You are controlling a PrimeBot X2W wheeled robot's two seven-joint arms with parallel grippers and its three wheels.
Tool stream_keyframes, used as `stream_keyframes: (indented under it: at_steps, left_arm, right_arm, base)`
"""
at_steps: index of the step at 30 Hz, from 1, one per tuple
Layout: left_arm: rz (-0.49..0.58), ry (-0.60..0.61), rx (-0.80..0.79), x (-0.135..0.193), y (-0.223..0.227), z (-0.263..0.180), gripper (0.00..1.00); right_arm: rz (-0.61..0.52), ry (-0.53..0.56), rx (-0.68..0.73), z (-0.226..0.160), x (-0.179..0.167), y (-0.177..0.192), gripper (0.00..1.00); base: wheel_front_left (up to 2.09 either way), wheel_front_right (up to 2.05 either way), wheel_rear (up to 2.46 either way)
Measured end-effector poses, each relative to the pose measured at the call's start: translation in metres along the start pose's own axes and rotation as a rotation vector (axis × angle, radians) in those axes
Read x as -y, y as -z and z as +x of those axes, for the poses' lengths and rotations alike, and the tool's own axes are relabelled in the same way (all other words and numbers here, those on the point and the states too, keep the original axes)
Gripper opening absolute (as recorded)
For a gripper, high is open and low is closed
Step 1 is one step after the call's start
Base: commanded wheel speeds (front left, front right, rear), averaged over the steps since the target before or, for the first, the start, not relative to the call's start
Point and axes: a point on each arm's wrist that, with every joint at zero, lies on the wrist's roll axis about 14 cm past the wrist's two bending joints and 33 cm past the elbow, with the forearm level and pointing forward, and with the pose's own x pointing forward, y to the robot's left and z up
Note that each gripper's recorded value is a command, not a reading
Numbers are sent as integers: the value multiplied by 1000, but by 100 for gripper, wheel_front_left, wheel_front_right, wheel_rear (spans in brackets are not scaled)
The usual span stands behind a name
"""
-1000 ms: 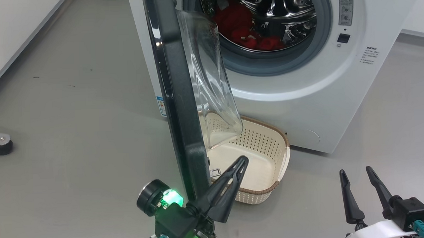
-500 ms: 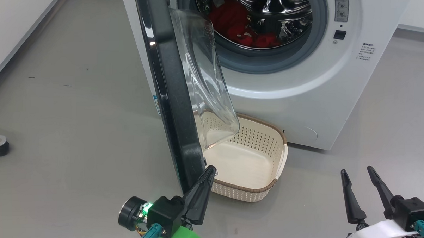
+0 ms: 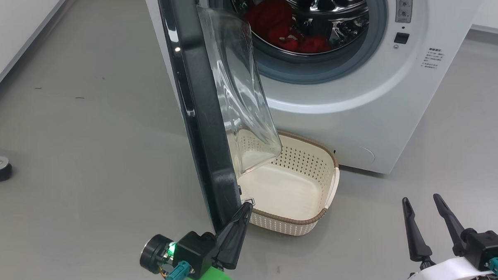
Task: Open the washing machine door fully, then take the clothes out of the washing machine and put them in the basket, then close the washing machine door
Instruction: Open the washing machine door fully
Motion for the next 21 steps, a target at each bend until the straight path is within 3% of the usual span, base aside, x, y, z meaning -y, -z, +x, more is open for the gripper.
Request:
stream_keyframes:
  at_steps: [21]
  left_arm:
    - [-20, -164, 52, -37, -5, -7, 0]
  right_arm:
    - [-2, -15, -1, 10, -2, 1, 100]
  base:
    - [0, 0, 0]
